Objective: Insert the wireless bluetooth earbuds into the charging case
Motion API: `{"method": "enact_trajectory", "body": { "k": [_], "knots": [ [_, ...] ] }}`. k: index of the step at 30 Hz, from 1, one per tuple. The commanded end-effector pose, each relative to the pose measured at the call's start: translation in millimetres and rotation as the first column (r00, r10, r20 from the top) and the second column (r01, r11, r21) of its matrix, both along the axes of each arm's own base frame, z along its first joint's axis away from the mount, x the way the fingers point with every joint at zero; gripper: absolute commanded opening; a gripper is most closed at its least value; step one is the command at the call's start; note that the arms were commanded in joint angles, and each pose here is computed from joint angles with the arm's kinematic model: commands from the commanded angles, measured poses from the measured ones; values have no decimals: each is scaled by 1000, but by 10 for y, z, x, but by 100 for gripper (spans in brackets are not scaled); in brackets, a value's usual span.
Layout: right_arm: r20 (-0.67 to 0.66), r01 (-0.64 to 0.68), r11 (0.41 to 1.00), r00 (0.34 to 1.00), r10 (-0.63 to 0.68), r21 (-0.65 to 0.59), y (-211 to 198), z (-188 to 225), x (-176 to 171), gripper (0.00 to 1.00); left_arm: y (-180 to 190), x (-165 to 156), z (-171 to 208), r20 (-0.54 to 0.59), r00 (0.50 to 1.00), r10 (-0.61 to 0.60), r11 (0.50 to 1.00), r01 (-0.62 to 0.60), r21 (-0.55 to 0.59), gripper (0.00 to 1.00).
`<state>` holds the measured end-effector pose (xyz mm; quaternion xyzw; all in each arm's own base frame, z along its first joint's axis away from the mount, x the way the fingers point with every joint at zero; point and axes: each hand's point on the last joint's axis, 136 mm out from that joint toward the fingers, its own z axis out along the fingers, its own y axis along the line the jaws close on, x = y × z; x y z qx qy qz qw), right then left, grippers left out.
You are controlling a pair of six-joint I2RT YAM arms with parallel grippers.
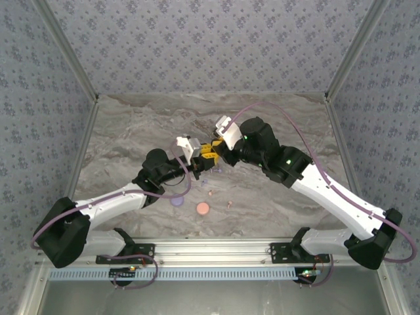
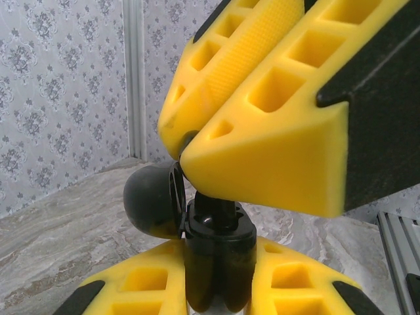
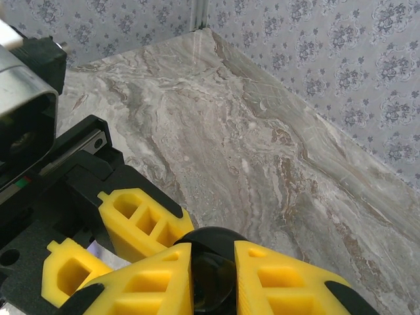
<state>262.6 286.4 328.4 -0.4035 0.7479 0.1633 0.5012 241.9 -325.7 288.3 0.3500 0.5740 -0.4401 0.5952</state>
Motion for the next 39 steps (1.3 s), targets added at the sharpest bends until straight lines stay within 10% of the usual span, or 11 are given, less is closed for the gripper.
{"method": "enact_trajectory", "body": {
  "k": [1,11,24,39],
  "knots": [
    [3,-13,1000,1000,13,18,31,61,-35,22,-15,-23,283,50,999,-3,998,7,-66,0],
    [-37,-37,999,999,37,19,60,8,-81,28,-11,-34,289,50,999,-4,998,7,-70,0],
    [-91,-15,948,995,46,319,-276,769,-82,66,14,-49,327,54,999,-2,994,8,-106,0],
    [-386,-93,875,872,302,475,-251,475,-179,100,-40,-198,606,114,989,-94,980,112,-165,0]
  ]
}}
